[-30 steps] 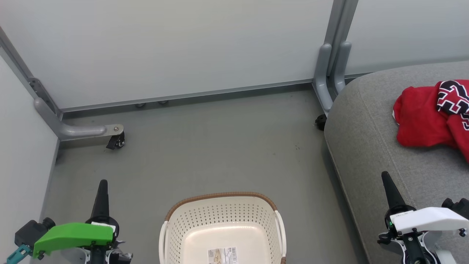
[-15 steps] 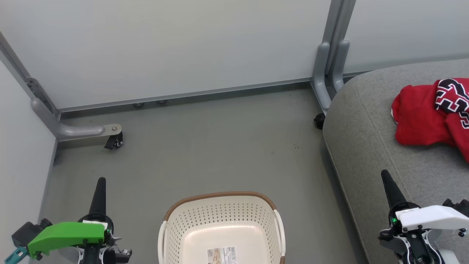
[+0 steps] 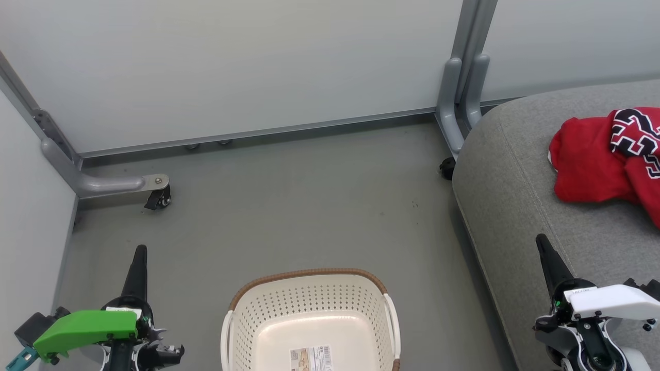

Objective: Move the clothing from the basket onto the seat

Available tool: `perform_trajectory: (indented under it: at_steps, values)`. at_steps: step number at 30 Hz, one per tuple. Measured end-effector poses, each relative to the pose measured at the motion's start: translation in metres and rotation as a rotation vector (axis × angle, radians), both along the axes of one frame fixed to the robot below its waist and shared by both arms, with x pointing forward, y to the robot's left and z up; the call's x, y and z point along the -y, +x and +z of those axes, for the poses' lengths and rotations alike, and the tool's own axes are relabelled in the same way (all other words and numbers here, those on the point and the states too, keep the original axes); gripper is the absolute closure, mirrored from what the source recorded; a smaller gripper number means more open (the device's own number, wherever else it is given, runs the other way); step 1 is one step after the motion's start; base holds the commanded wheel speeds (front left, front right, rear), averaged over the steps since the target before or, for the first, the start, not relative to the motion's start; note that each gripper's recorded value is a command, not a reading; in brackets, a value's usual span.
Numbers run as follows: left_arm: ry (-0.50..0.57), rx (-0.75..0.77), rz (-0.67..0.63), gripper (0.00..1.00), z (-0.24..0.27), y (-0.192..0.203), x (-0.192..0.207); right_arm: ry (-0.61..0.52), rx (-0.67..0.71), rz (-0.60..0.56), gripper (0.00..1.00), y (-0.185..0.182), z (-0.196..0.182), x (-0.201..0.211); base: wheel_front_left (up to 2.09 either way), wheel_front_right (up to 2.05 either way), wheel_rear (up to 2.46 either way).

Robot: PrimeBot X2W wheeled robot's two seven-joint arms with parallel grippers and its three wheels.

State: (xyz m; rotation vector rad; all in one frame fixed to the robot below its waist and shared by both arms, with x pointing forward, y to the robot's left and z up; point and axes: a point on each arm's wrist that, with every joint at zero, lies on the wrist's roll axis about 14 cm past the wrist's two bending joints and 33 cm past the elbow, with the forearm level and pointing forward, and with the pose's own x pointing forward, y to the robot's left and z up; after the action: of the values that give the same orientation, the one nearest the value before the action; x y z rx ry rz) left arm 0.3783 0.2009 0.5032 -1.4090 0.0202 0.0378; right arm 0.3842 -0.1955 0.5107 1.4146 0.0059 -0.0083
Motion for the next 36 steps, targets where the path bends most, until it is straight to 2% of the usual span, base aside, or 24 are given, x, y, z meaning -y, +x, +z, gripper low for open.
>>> perform_trajectory:
  at_steps: [23,36]
  values:
    - [-0.164,0.032,-0.011,1.00,0.0072,0.0065,0.0008,0.160,0.011,0.004,1.00,0.0011,0.0017,0.0032,0.00,0.00,0.00]
    - [-0.165,0.034,-0.011,1.00,0.0079,0.0069,0.0009,0.161,0.012,0.004,1.00,0.0013,0.0019,0.0032,0.00,0.00,0.00]
